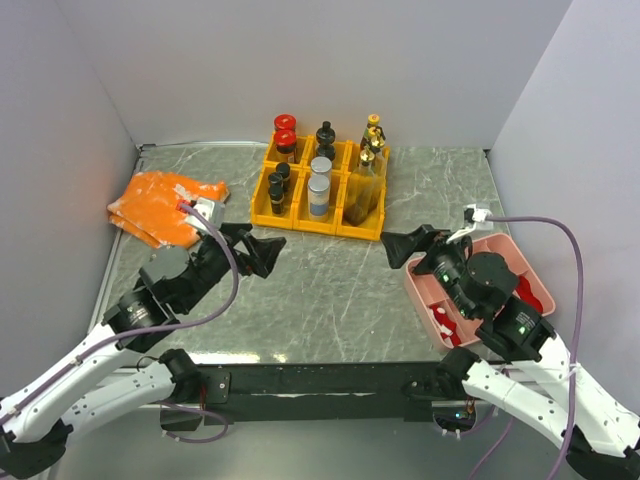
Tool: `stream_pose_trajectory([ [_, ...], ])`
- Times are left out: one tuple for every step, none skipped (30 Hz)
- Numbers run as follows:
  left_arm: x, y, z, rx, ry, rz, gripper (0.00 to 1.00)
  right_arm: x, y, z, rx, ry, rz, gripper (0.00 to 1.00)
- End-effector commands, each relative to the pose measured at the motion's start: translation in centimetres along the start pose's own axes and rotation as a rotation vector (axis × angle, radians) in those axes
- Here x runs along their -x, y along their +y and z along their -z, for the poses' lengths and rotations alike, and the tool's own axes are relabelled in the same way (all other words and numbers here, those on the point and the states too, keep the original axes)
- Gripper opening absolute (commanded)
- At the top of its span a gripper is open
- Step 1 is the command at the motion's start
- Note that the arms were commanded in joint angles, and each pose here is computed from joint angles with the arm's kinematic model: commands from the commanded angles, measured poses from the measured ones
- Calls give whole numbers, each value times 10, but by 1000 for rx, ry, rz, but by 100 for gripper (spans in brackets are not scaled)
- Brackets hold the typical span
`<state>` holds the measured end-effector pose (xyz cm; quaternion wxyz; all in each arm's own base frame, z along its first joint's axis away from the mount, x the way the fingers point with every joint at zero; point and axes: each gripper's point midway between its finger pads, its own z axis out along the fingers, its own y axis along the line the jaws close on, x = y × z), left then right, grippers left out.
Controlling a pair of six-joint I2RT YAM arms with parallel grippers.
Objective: Organize the condiment bottles
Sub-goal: Reset both arms
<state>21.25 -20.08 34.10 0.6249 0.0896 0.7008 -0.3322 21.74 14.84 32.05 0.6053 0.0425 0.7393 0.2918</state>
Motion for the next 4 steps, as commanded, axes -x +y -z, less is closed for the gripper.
stream_pose_trajectory([
  [10, -10, 2, -40, -25, 20, 96, 14, 9, 5, 36, -40, -24, 100],
  [9, -10, 1, -41, -24, 20, 96, 14, 8, 5, 34, -39, -20, 100],
  [10, -10, 2, -44, -26, 21, 96, 15, 9, 5, 32, -40, -17, 100],
  [9, -10, 2, -46, -27, 23, 96, 15, 9, 5, 35, -37, -13, 100],
])
